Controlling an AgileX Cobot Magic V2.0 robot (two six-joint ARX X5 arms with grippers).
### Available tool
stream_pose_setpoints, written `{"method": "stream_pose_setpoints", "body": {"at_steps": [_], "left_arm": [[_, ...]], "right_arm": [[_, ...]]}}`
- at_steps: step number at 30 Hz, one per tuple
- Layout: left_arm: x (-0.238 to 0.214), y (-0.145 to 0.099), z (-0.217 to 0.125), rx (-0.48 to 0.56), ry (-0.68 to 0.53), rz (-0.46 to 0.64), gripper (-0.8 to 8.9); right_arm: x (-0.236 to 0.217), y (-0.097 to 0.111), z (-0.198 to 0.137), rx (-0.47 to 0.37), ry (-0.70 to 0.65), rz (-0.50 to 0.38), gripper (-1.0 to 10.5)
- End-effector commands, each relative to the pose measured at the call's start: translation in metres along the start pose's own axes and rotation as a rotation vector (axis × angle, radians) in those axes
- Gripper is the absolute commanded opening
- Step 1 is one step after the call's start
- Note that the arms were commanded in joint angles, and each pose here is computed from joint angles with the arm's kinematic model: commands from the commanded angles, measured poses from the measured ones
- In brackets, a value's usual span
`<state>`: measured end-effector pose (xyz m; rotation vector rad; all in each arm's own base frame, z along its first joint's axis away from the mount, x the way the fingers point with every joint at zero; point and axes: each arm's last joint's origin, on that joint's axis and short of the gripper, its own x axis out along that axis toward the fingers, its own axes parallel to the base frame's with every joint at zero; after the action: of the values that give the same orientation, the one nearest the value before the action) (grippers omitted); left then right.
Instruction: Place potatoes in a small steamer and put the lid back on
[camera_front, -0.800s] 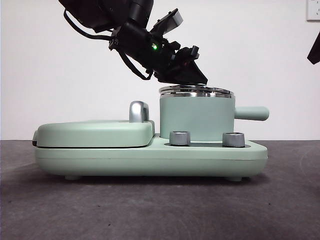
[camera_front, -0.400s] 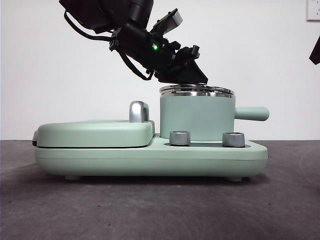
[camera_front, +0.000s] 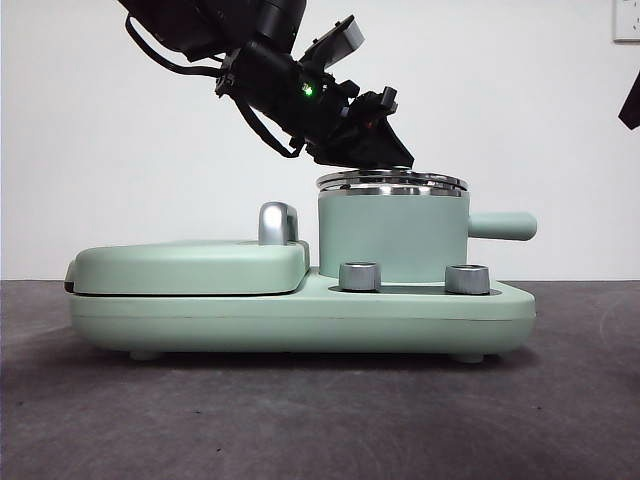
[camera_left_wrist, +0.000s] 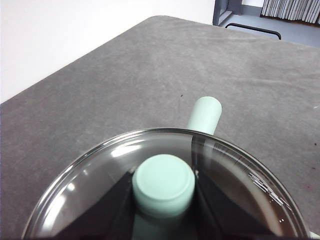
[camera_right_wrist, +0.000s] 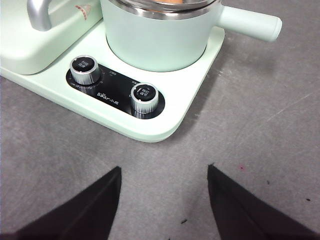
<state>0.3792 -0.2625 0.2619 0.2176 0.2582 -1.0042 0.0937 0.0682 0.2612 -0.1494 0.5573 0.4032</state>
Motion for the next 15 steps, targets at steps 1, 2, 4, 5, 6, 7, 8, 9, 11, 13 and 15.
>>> {"method": "stream_pose_setpoints", "body": {"at_steps": [1, 2, 4, 5, 6, 7, 8, 9, 11, 13, 15], "left_arm": [[-0.006, -0.003, 0.018, 0.039, -0.057, -0.002, 0.15], [-0.006, -0.003, 0.018, 0.039, -0.058, -0.002, 0.15], [-0.008, -0.004, 0.02, 0.046, -0.067, 0.0, 0.15], [-0.009, -0.004, 0.021, 0.048, -0.069, 0.0, 0.15], [-0.01, -0.004, 0.022, 0.049, -0.072, 0.001, 0.15], [-0.01, -0.004, 0.022, 0.051, -0.075, 0.002, 0.15], [-0.01, -0.004, 0.023, 0.052, -0.079, 0.003, 0.15], [-0.01, -0.004, 0.023, 0.055, -0.085, 0.005, 0.15], [-0.011, -0.003, 0.025, 0.061, -0.099, 0.009, 0.15], [-0.011, -0.002, 0.027, 0.069, -0.119, 0.013, 0.15], [-0.011, -0.002, 0.029, 0.076, -0.137, 0.017, 0.15]], "right_arm": [[0.0, 0.001, 0.001, 0.009, -0.007, 0.006, 2.7], [0.0, 0.001, 0.001, 0.01, -0.007, 0.006, 2.7], [0.0, 0.001, 0.001, 0.009, -0.006, 0.006, 2.7], [0.0, 0.001, 0.001, 0.01, -0.006, 0.006, 2.7], [0.0, 0.001, 0.001, 0.01, -0.006, 0.006, 2.7], [0.0, 0.001, 0.001, 0.01, -0.007, 0.006, 2.7], [0.0, 0.001, 0.001, 0.01, -0.007, 0.006, 2.7], [0.0, 0.001, 0.001, 0.01, -0.007, 0.006, 2.7], [0.0, 0.001, 0.001, 0.009, -0.007, 0.006, 2.7], [0.0, 0.001, 0.001, 0.009, -0.005, 0.006, 2.7], [0.0, 0.001, 0.001, 0.008, -0.002, 0.006, 2.7]]}}
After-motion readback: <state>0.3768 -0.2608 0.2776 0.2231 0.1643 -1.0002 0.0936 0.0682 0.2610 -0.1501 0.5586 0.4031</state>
